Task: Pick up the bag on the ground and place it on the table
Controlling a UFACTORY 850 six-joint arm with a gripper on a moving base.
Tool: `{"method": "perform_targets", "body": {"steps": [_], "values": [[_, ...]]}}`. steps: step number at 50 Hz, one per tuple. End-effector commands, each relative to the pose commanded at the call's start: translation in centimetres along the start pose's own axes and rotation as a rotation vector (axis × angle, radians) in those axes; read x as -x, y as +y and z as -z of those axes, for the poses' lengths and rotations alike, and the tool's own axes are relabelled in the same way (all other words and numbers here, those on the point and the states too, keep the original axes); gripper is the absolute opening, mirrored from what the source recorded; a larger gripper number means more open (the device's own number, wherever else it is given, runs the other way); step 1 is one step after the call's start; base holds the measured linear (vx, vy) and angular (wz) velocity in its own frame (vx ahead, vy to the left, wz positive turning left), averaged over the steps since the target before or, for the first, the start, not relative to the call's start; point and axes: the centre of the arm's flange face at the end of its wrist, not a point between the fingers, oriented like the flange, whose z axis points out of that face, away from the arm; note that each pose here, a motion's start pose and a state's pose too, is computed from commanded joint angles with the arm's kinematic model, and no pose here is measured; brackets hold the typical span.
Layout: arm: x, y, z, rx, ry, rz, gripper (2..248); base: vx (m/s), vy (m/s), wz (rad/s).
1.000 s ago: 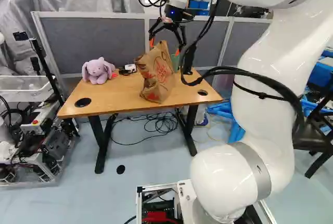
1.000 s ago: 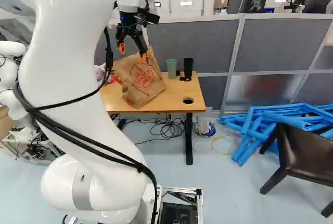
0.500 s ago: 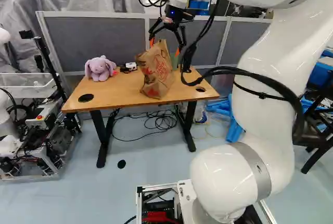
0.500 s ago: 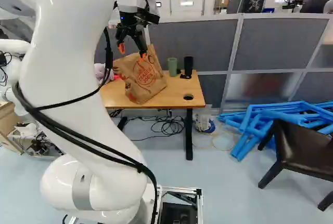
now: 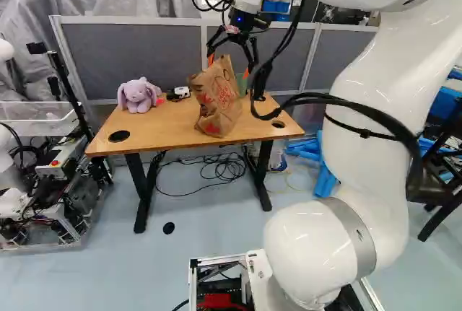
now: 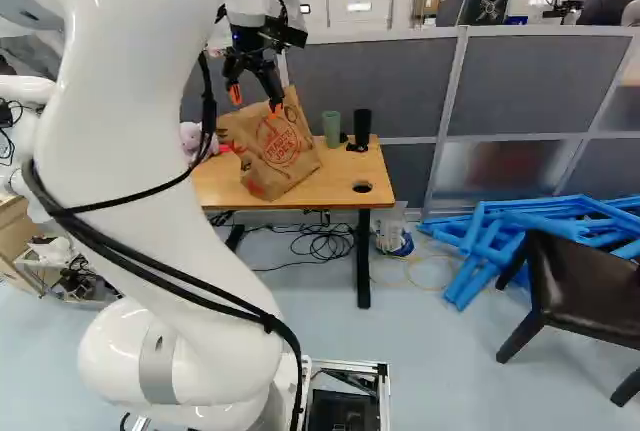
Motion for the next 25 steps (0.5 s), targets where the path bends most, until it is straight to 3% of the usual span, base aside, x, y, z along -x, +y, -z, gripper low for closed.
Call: {"method": "perform_targets", "body": {"steps": [25], "values": [[0.2, 1.1, -1.8, -0.015, 0.061, 0.019, 247, 0.000, 0.000, 0.000]]}}
